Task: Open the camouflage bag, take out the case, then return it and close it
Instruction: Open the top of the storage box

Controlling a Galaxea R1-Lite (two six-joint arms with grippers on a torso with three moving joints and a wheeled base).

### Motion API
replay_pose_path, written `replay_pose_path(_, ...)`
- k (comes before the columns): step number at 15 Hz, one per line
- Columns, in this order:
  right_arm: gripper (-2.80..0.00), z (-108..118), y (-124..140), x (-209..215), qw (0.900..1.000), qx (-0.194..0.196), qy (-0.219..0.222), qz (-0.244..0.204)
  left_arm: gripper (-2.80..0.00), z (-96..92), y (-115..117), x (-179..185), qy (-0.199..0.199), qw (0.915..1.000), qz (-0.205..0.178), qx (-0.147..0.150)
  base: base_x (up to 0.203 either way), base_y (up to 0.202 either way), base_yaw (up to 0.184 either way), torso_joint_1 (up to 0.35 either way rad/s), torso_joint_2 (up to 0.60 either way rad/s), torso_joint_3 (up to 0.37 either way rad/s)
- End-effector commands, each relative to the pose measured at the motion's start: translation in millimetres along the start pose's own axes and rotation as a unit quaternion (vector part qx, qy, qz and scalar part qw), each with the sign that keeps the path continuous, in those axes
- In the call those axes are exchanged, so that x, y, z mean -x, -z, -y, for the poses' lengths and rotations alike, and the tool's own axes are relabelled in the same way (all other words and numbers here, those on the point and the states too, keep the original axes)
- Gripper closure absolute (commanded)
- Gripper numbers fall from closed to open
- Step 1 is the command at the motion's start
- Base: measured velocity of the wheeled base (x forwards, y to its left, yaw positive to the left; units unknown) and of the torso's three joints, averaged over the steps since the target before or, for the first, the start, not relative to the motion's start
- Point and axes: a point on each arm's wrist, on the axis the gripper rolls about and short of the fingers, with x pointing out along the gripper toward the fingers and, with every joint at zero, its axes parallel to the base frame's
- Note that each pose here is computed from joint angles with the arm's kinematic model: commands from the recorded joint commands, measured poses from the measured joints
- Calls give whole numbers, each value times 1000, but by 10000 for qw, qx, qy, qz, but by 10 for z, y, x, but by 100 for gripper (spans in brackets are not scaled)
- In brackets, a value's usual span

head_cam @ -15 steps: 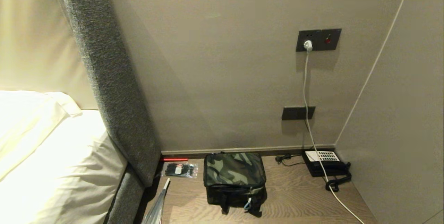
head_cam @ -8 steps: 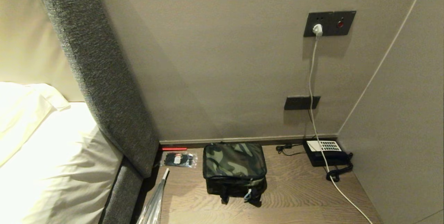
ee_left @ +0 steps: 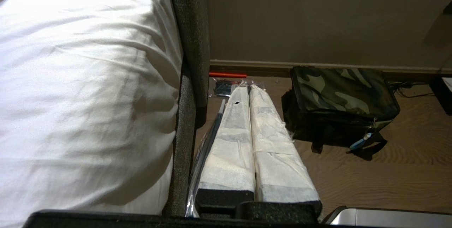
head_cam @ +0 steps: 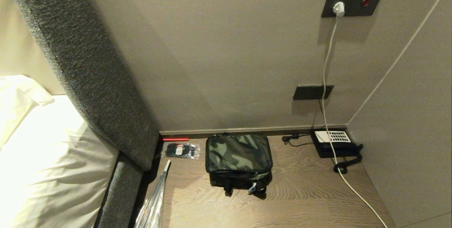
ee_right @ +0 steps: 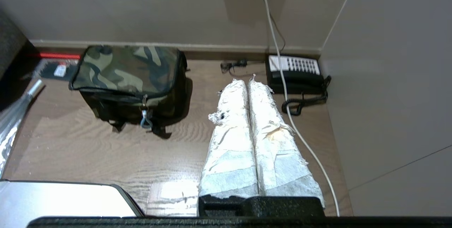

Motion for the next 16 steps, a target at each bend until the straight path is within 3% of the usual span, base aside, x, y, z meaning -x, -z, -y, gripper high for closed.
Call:
replay_pose_path(1,0,-1,9,0,10000,4,-4,2,0,0,8,-2,-8,10000,-13,6,0,0,0,2,-1,-198)
replay_pose_path(16,0,-1,9,0,10000,4,-4,2,0,0,8,-2,-10,10000,-12,6,0,0,0,2,3,-196)
